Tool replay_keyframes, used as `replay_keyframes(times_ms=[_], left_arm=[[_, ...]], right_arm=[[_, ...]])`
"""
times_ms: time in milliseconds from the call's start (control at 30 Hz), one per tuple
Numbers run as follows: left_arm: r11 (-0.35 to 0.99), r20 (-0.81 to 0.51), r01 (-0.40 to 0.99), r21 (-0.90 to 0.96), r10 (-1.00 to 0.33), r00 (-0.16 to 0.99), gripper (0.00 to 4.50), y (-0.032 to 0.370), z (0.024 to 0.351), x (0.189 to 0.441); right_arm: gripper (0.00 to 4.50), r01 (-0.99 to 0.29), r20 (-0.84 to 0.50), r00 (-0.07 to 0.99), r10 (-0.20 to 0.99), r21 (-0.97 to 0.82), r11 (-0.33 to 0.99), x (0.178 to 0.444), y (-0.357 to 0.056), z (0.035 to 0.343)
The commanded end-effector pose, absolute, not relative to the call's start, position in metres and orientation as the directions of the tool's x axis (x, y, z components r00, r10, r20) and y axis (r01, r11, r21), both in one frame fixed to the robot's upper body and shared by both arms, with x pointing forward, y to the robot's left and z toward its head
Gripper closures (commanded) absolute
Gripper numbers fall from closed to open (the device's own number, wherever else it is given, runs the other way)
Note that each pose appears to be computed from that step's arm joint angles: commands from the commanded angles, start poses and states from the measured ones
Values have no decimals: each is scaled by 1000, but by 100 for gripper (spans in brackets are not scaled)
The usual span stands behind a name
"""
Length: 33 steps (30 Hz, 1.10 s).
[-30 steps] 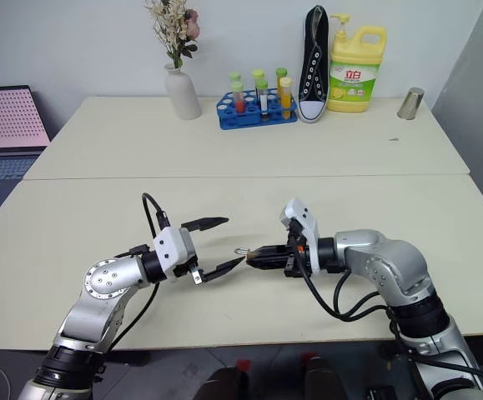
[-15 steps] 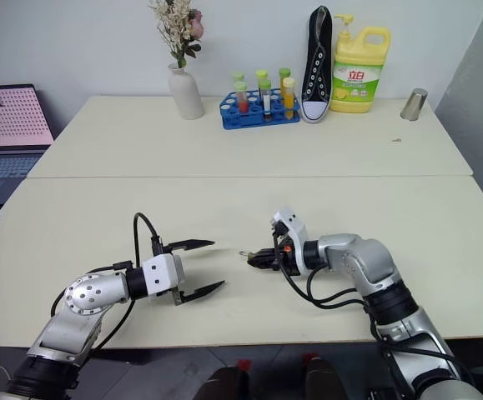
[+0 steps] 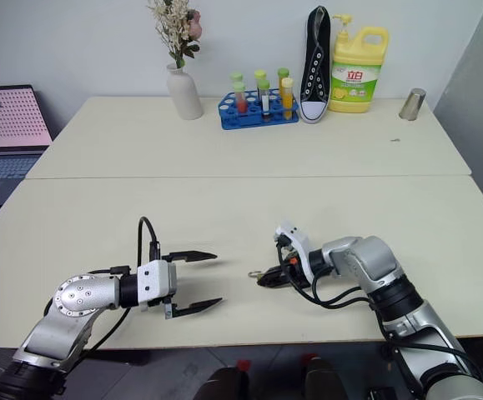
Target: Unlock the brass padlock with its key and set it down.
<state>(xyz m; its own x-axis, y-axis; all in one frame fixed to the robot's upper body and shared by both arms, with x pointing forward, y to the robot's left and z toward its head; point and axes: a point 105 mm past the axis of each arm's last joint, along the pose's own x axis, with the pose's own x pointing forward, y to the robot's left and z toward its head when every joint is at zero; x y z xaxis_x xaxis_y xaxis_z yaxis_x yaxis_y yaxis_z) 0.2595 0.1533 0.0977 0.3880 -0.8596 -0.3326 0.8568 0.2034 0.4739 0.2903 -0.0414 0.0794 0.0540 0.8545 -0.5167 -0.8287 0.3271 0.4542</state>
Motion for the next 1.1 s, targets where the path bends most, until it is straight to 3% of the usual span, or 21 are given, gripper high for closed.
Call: replay_keyframes(times_ms=[33, 300, 467, 667, 933, 1100], left_arm=[[185, -303, 843, 504, -876, 374, 0, 146, 108, 259], [192, -292, 864, 465, -889, 354, 0, 141, 110, 257], [265, -261, 874, 409, -883, 390, 0, 138, 116, 260], [277, -336, 885, 373, -849, 407, 0, 141, 115, 257], [231, -367, 907, 351, -858, 360, 0, 144, 127, 252], [208, -387, 930, 303, -865, 319, 0, 145, 128, 251]], right_arm=[[399, -812, -549, 65, 833, 456, 364, 290, -47, 74], [147, -876, -621, 92, 779, 322, 360, 286, -66, 74], [147, -942, -643, 169, 747, 117, 314, 288, -84, 86], [147, -949, -551, 309, 775, -134, 284, 285, -109, 132], [147, -952, -549, 295, 782, -238, 192, 248, -137, 154], [147, -951, -555, 295, 778, -251, 182, 243, -139, 155]])
